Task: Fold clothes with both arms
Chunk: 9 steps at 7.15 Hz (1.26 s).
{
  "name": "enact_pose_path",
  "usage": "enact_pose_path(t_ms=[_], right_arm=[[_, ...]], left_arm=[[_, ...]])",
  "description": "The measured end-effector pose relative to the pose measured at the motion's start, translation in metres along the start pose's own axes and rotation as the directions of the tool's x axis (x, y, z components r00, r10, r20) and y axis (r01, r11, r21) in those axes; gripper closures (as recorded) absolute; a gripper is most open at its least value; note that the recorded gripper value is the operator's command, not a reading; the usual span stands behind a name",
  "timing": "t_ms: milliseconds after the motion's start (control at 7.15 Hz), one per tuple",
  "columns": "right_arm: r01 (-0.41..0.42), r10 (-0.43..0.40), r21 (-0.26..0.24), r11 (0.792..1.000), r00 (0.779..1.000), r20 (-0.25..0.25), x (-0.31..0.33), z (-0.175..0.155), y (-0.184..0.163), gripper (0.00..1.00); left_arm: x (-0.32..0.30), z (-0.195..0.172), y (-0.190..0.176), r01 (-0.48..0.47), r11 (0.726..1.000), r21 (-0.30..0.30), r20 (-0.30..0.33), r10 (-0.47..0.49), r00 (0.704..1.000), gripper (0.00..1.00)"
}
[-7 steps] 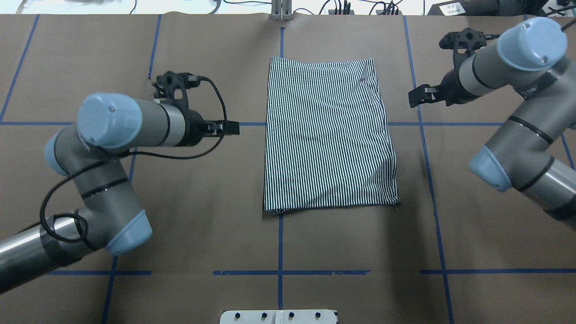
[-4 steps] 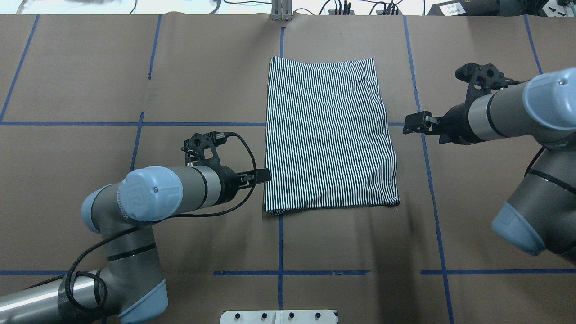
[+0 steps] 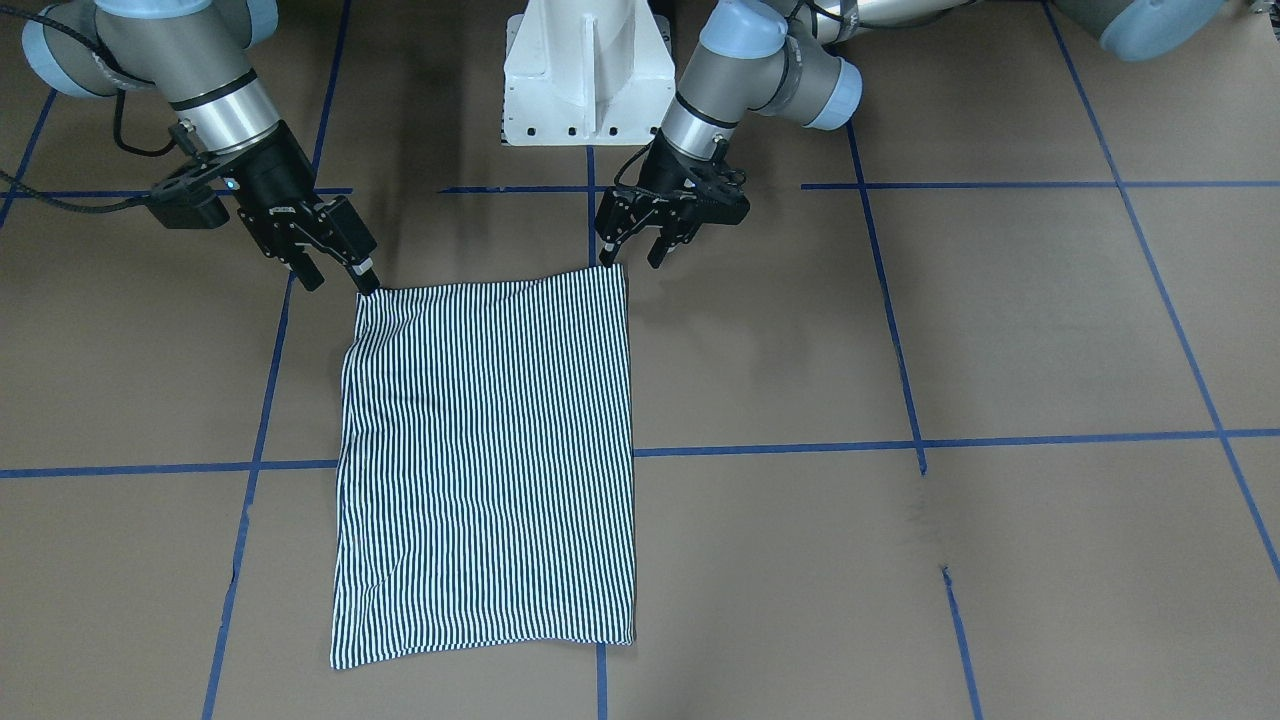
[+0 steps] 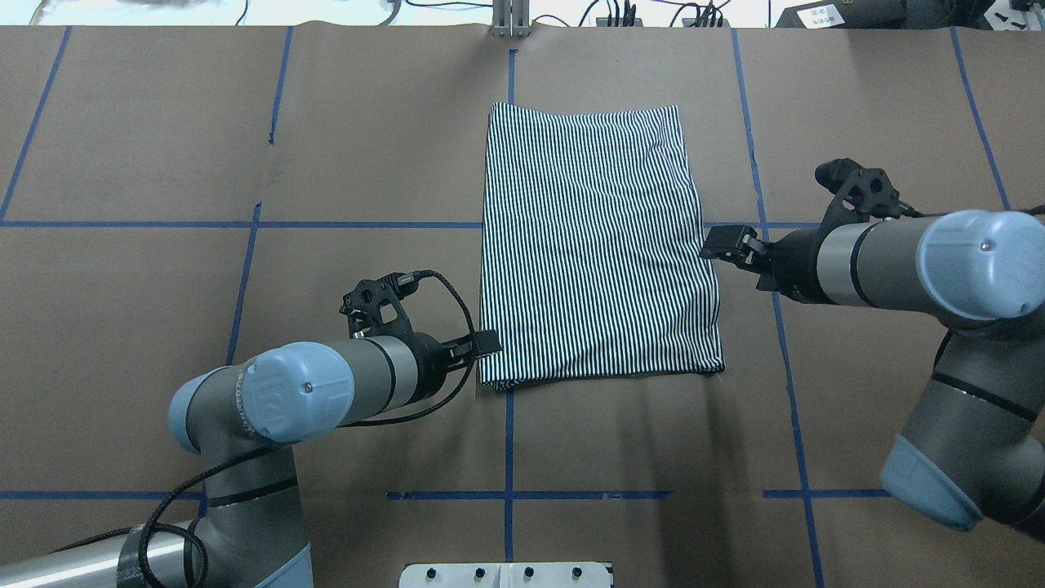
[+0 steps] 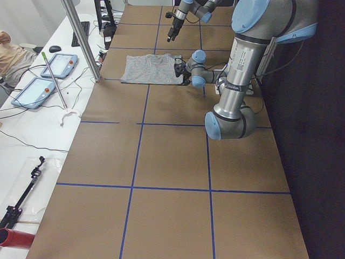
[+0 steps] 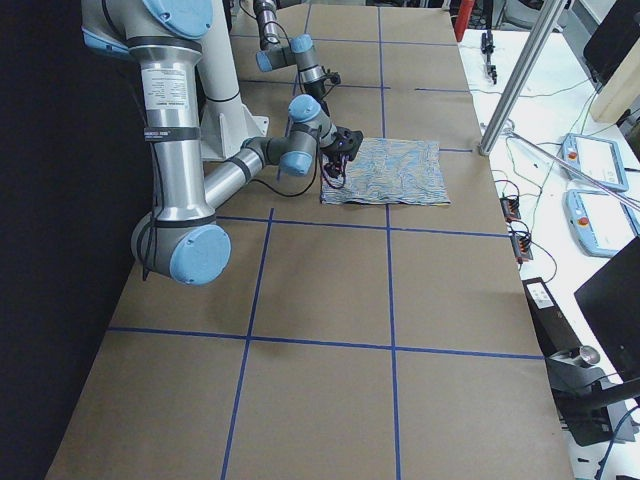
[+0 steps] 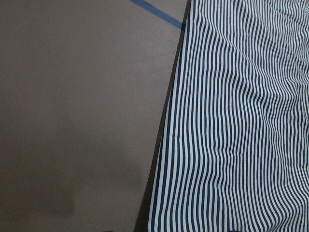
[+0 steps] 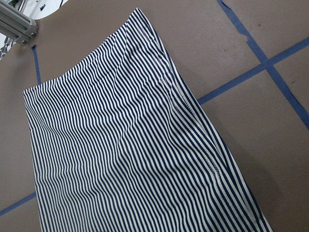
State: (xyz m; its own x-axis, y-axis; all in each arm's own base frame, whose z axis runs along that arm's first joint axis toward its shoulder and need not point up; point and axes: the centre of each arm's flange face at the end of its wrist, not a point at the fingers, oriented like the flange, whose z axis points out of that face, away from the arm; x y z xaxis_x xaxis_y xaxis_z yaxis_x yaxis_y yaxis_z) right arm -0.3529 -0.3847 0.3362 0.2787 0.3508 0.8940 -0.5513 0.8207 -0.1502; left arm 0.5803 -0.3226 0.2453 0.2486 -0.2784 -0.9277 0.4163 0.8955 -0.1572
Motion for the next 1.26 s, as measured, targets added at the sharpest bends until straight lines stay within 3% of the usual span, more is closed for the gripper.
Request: enact_pose_path(t_ms=[560,1259], right_arm=[[-0.010,0.010,0.017,1.000,1.000,0.010,0.001,0.000,0.002,0.02],[-0.006,0.005,0.019,1.000,1.000,0.010,0.001,0.000,0.002,0.02]], left_arm=[[0.010,0.016,0.006,0.044,0.999,0.008,0.007,-0.044,0.999,0.43],[0.006,0.027,0.006,0.029,1.000,0.010,0.026,-0.029,0.999,0.42]])
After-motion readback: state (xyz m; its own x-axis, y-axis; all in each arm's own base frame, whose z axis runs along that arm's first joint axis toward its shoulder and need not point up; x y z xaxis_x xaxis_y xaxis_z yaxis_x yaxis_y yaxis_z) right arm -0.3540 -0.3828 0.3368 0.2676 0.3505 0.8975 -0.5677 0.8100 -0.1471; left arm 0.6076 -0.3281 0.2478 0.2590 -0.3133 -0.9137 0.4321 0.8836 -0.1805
